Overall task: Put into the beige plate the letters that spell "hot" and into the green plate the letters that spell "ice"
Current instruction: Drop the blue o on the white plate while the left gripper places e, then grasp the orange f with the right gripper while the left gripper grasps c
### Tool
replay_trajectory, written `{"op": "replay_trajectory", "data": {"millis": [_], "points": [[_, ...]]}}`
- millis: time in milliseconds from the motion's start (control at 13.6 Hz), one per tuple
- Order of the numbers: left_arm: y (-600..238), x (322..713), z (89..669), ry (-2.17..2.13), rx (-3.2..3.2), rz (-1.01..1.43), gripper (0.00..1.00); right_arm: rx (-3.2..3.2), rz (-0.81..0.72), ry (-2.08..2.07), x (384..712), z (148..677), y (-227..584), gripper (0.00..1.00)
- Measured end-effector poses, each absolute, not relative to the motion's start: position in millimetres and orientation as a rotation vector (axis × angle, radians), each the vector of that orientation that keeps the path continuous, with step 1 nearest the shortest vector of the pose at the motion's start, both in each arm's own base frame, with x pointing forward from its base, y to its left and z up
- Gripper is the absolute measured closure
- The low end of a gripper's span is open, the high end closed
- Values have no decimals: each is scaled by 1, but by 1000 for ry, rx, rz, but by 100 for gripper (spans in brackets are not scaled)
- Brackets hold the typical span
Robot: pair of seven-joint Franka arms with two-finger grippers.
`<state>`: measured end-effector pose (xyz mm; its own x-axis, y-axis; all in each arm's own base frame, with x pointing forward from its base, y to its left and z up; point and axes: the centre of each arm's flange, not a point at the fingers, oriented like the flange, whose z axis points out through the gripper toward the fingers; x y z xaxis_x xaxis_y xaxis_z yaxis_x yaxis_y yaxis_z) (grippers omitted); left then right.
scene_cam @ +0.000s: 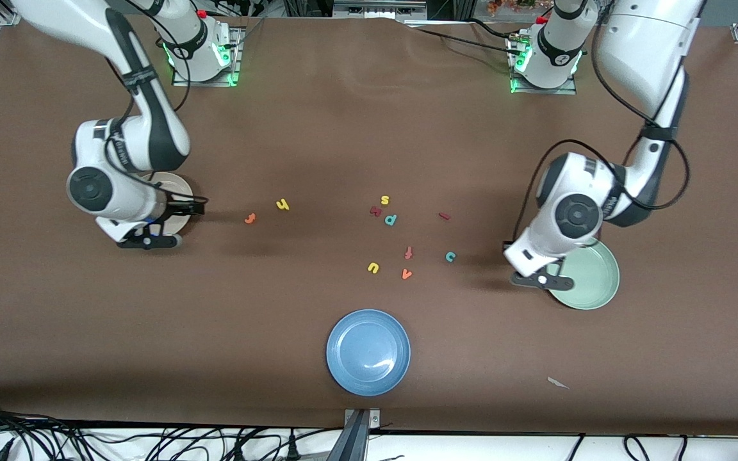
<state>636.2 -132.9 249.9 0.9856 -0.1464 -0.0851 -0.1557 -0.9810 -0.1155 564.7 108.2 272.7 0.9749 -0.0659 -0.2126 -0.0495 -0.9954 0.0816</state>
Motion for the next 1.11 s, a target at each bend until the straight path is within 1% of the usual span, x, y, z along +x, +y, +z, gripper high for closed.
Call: {"op": "replay_trajectory", "data": {"millis": [221,443,517,590,664,812,885,959,1107], "points": [[-82,645,250,340,-2961,123,70,3041,-285,-301,560,278,156,0],[-48,649,241,393,-2959,155,70,3073,-216,-330,559,264,182,1],[-45,650,235,396,-2960,164,65,3087,-191,-322,559,255,188,2],[-45,650,230,404,-2958,170,64,3103,-162,-313,557,245,192,2],[-46,651,227,417,-2952,170,62,3120,-126,-309,554,234,195,2],[-52,656,231,430,-2949,148,44,3141,-76,-314,541,210,194,2],[-56,659,236,428,-2952,129,36,3142,-72,-324,535,199,193,2],[-62,662,240,420,-2957,111,25,3139,-81,-334,529,191,191,3],[-82,662,244,375,-2987,92,7,3132,-101,-355,524,184,192,4]]}}
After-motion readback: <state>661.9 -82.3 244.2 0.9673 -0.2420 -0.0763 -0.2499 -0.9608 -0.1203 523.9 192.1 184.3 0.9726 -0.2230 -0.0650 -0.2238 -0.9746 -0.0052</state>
